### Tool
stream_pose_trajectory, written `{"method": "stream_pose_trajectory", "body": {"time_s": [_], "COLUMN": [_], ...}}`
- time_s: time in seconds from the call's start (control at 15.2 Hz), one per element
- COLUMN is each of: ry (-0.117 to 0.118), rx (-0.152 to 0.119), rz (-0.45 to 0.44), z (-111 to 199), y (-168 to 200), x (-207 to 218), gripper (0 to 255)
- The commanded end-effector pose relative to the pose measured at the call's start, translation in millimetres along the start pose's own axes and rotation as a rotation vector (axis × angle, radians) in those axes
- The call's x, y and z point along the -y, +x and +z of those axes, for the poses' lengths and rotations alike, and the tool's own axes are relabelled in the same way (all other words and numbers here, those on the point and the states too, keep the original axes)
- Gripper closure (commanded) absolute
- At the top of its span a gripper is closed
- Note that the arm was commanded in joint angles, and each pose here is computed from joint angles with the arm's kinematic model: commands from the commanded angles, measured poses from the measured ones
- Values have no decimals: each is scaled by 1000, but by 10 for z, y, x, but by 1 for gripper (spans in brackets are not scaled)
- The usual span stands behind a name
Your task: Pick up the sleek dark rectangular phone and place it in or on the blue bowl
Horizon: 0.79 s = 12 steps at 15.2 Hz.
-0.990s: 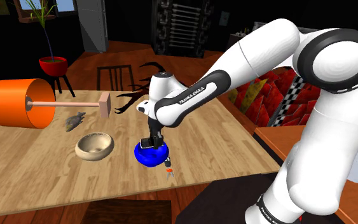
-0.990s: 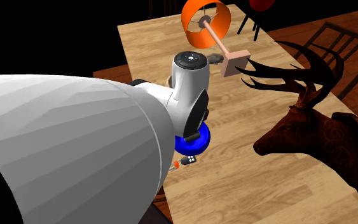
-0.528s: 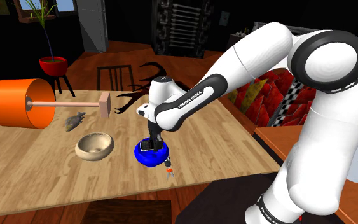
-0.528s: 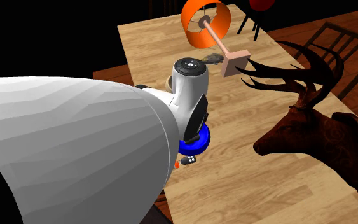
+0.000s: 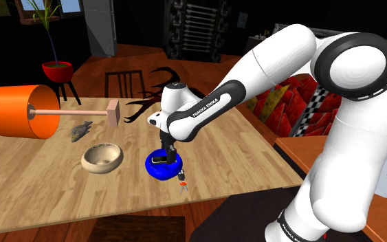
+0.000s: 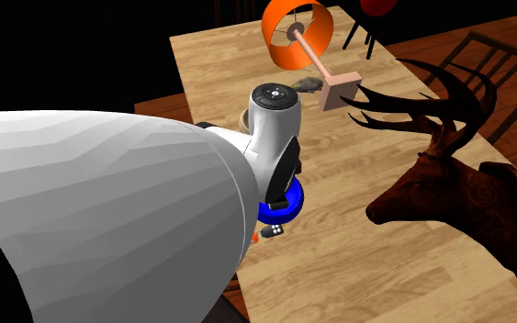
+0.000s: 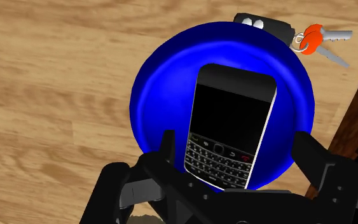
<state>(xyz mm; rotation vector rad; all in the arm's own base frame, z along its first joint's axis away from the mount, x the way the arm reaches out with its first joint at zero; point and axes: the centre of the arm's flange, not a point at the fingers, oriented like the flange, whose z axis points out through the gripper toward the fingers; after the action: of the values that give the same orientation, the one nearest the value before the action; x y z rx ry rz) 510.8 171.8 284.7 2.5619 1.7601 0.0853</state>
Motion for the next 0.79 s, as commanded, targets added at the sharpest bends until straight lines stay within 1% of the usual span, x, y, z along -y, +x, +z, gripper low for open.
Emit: {"method": "stream_pose_trajectory", "body": {"time_s": [0.0,0.26,0.73], "ry": [0,0,0], "rx": [0,0,0], "rz": [0,0,0], "z": [0,-500,-500], "y": [0,0,0], "x": [0,0,0], "gripper": [0,0,0]}}
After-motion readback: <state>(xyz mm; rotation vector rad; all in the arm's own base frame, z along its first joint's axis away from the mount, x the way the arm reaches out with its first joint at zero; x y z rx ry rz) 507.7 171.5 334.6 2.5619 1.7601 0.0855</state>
